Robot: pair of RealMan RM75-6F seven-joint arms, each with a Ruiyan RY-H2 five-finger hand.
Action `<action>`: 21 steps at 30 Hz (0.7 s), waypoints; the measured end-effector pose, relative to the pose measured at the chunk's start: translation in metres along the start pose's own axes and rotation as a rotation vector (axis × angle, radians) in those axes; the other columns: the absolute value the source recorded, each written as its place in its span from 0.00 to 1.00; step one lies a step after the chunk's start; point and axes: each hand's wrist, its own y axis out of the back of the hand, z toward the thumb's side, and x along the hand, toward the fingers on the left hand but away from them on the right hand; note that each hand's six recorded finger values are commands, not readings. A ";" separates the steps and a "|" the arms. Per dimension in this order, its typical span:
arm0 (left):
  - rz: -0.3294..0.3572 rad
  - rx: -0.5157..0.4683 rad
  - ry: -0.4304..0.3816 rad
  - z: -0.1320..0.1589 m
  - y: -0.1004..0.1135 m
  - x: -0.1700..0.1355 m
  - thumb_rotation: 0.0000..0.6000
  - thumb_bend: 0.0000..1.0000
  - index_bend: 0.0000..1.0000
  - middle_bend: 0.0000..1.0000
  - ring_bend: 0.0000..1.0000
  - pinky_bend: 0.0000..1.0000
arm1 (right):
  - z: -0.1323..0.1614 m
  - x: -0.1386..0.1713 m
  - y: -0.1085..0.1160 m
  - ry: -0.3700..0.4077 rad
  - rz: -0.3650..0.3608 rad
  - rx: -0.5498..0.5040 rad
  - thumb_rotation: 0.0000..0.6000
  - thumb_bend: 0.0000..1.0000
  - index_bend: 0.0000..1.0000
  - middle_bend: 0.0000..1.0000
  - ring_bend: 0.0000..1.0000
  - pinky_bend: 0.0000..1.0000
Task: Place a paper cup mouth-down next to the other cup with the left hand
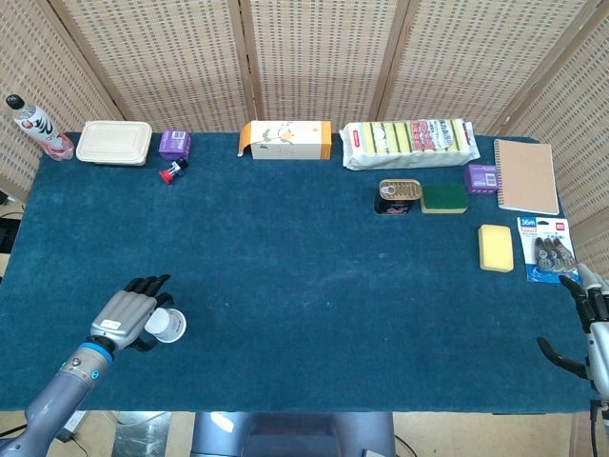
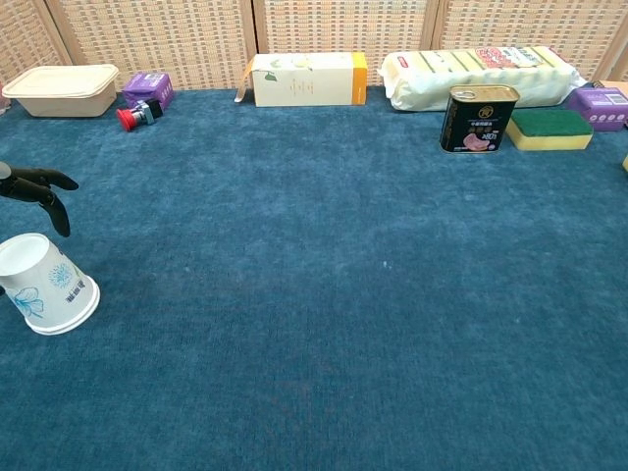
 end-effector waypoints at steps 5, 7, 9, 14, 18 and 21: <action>-0.001 0.001 0.010 -0.002 0.000 0.001 1.00 0.24 0.31 0.00 0.00 0.06 | 0.001 0.000 -0.001 0.002 0.004 -0.002 1.00 0.27 0.11 0.00 0.00 0.00; 0.000 0.004 0.013 -0.002 0.000 0.002 1.00 0.25 0.32 0.00 0.00 0.06 | 0.001 0.000 -0.001 0.003 0.005 -0.002 1.00 0.27 0.11 0.00 0.00 0.00; 0.002 0.004 0.016 -0.002 0.000 0.002 1.00 0.25 0.33 0.00 0.00 0.06 | 0.001 0.000 -0.001 0.004 0.006 -0.005 1.00 0.27 0.11 0.00 0.00 0.00; 0.013 0.002 0.021 -0.003 0.004 0.002 1.00 0.25 0.37 0.00 0.00 0.06 | 0.001 0.000 -0.001 0.003 0.007 -0.008 1.00 0.27 0.11 0.00 0.00 0.00; 0.025 0.009 0.022 -0.003 0.008 -0.002 1.00 0.26 0.40 0.00 0.00 0.06 | 0.001 0.000 -0.001 0.004 0.010 -0.011 1.00 0.27 0.11 0.00 0.00 0.00; 0.030 0.009 0.024 -0.003 0.010 -0.003 1.00 0.26 0.41 0.00 0.00 0.06 | 0.001 0.000 -0.001 0.005 0.009 -0.012 1.00 0.27 0.11 0.00 0.00 0.00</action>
